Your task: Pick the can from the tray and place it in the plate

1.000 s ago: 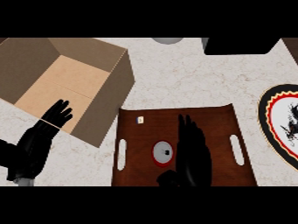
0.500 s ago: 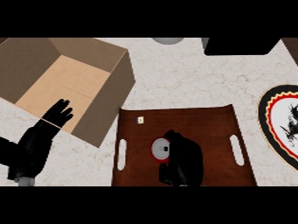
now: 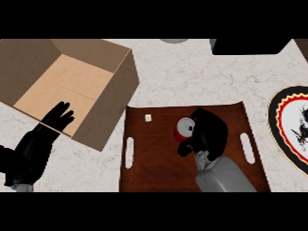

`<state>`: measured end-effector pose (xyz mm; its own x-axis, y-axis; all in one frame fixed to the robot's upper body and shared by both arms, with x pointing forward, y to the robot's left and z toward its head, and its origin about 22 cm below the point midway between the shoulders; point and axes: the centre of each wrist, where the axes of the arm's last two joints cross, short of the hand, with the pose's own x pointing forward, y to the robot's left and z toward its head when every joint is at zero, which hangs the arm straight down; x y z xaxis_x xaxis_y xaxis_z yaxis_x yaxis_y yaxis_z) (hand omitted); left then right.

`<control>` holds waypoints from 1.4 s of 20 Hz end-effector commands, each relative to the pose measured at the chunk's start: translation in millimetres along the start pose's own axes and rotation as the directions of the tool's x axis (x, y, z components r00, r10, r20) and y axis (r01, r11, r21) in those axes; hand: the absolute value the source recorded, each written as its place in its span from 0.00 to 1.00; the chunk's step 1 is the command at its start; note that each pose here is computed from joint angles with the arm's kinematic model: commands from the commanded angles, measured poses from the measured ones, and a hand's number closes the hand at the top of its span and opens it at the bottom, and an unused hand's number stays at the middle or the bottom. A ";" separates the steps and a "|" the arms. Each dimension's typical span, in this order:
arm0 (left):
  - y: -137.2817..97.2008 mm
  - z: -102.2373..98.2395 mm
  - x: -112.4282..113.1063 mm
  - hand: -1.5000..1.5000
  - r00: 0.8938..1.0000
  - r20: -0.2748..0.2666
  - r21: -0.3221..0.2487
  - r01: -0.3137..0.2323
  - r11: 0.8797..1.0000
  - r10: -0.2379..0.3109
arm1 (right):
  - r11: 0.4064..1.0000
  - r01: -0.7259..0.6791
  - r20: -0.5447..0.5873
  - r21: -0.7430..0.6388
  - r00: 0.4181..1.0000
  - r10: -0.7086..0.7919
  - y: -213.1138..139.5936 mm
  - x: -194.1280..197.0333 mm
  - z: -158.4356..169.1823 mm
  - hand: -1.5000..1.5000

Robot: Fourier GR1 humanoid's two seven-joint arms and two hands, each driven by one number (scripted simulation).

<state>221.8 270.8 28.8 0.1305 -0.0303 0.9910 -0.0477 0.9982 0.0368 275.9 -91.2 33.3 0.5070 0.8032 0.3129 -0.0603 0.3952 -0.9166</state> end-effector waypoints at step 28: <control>-13.9 10.0 -40.1 0.50 0.975 -0.222 -0.031 -0.020 0.999 0.013 | 0.398 0.126 -0.118 -0.909 0.838 -0.533 -97.1 -52.5 -105.2 1.00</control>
<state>217.9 274.3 27.2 0.1525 -0.0306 0.9878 -0.0701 0.9967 0.0417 354.4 -193.3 102.7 0.5649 0.5754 0.5915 0.7616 -0.0878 -0.6420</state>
